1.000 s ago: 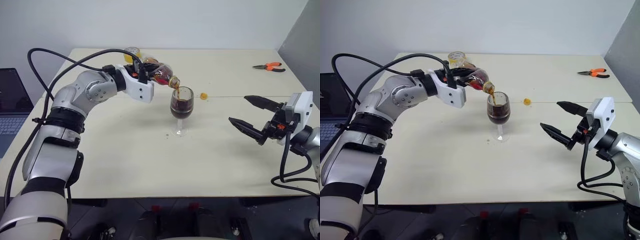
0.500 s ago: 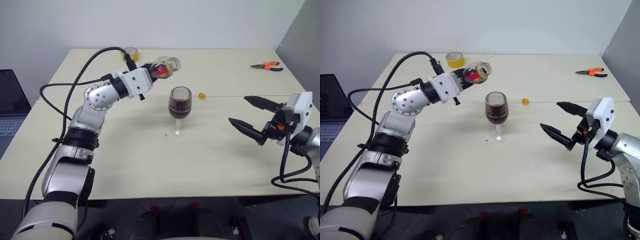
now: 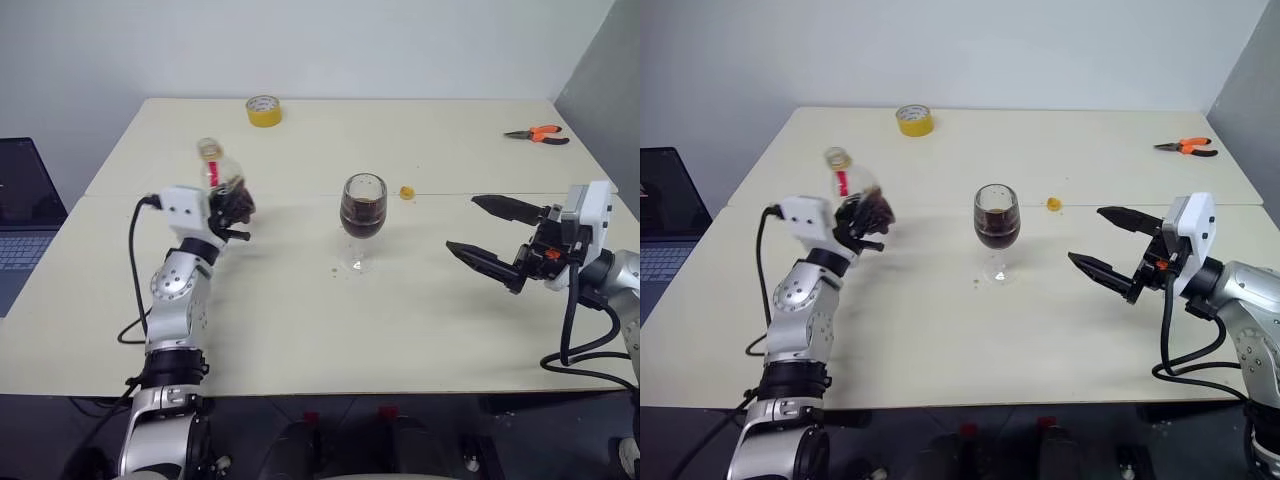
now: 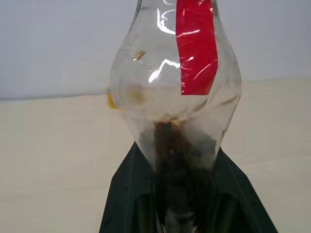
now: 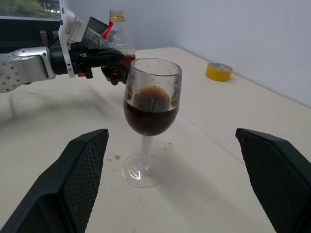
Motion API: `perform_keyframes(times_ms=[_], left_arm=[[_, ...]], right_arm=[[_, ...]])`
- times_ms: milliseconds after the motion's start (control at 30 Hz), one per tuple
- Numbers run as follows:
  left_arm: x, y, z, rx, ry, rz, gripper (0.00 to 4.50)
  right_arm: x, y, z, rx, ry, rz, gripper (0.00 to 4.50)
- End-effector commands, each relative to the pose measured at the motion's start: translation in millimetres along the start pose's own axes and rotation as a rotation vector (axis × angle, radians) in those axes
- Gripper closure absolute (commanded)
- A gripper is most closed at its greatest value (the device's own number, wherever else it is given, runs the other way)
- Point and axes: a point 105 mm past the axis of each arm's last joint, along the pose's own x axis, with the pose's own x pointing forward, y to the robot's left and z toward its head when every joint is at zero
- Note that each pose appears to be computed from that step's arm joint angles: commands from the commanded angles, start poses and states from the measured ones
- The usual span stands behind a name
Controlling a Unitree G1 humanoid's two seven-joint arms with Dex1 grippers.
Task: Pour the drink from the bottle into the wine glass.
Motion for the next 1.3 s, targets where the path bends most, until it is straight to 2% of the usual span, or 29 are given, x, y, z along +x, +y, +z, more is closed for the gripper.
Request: perform_keyframes(times_ms=[33, 267, 367, 633, 667, 733, 867, 1000, 1200, 1300], left_arm=[[-7.1, 11.7, 4.7, 0.026, -0.047, 0.056, 3.86], [-23.4, 30.4, -34.8, -0.016, 0.050, 0.141, 3.86], [-26.1, 30.3, -39.7, -0.015, 0.054, 0.151, 2.89], [-29.1, 30.3, -27.1, -0.013, 0.027, 0.139, 0.25], [-29.5, 29.5, -25.1, -0.004, 0.030, 0.128, 0.03], [-29.8, 27.6, -20.2, 0.023, 0.033, 0.104, 0.03], [-35.2, 24.4, 5.2, 0.048, 0.021, 0.029, 0.03], [-57.8, 14.2, 8.0, 0.006, 0.137, -0.169, 0.03], [-75.8, 42.3, 33.8, 0.087, 0.220, -0.201, 0.03], [-80.4, 49.7, 58.9, 0.105, 0.231, -0.249, 0.03]], right_arm=[[3.0, -0.1, 9.9, -0.029, -0.014, 0.033, 0.00], [8.4, -5.2, 12.3, -0.036, -0.017, 0.041, 0.00], [8.7, -7.0, 12.7, -0.041, -0.012, 0.047, 0.00], [11.8, -8.6, 11.8, -0.042, -0.012, 0.056, 0.00], [12.0, -8.4, 11.3, -0.038, -0.011, 0.059, 0.00], [12.2, -7.6, 10.0, -0.032, -0.004, 0.068, 0.00], [12.7, -10.2, 9.2, -0.033, 0.000, 0.074, 0.00], [15.9, -12.0, 7.5, -0.033, 0.003, 0.086, 0.00], [16.6, -15.1, 6.9, -0.037, 0.008, 0.094, 0.00], [14.3, -17.7, 5.8, -0.041, 0.018, 0.088, 0.00]])
